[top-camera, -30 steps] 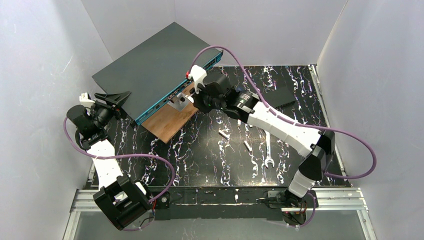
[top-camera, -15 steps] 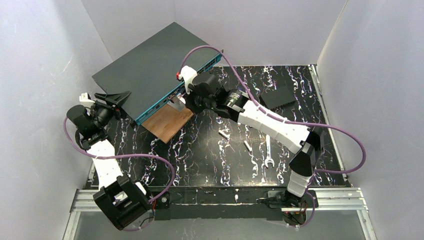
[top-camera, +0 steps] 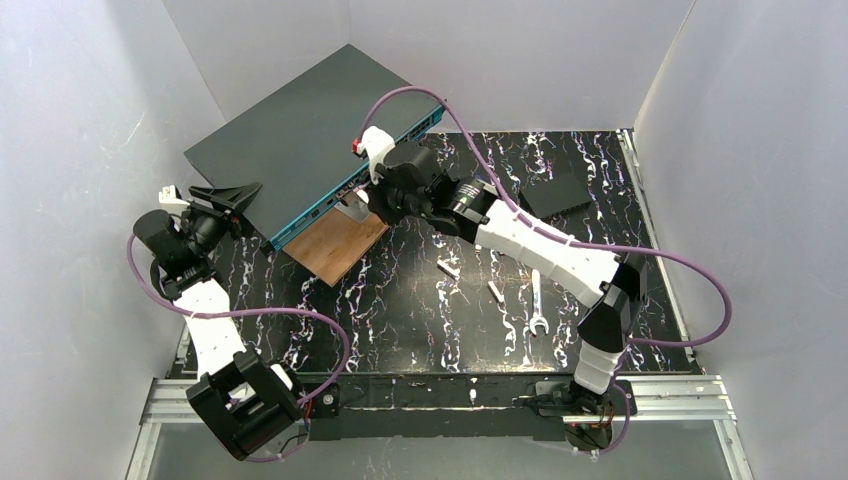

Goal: Insert the plug into the switch port
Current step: Insert the connector into the switch port.

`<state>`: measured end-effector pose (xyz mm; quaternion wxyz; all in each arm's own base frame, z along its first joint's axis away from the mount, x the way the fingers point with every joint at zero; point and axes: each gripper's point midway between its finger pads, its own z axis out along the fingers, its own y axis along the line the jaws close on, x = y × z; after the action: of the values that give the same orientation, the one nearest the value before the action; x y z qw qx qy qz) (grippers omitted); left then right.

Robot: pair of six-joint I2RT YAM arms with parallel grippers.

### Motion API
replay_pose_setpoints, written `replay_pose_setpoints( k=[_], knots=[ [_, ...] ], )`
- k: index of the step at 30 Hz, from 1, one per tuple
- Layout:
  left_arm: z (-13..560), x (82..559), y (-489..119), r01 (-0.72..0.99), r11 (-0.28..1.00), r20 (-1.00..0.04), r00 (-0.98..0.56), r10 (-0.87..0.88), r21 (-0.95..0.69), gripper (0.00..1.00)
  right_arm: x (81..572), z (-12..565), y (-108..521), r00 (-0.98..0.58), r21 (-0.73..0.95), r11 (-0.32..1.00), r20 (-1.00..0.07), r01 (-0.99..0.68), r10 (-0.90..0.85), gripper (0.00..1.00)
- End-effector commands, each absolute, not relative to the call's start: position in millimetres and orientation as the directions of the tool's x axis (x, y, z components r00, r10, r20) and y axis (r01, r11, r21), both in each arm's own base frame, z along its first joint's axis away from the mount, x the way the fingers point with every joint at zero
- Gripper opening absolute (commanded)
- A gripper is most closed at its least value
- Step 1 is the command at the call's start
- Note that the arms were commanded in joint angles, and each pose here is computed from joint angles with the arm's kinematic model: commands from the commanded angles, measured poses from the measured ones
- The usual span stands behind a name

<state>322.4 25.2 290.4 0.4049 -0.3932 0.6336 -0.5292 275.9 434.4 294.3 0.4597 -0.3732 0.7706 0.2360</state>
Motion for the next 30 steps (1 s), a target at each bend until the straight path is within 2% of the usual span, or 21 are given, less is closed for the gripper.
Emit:
replay_pose_setpoints(
  k=[1, 21, 30],
  knots=[
    [278, 312, 11, -0.061, 0.160, -0.118, -0.437, -0.892, -0.985, 0.00, 282, 330, 448, -0.249, 0.035, 0.616, -0.932, -0.787, -0.264, 0.01],
    [278, 313, 11, -0.061, 0.159, -0.116, -0.439, -0.891, -0.985, 0.00, 292, 322, 448, -0.263, 0.023, 0.658, -0.927, -0.752, -0.268, 0.01],
    [278, 313, 12, -0.062, 0.159, -0.116, -0.439, -0.891, -0.985, 0.00, 290, 328, 453, -0.253, 0.032, 0.639, -0.933, -0.769, -0.257, 0.01]
  ],
)
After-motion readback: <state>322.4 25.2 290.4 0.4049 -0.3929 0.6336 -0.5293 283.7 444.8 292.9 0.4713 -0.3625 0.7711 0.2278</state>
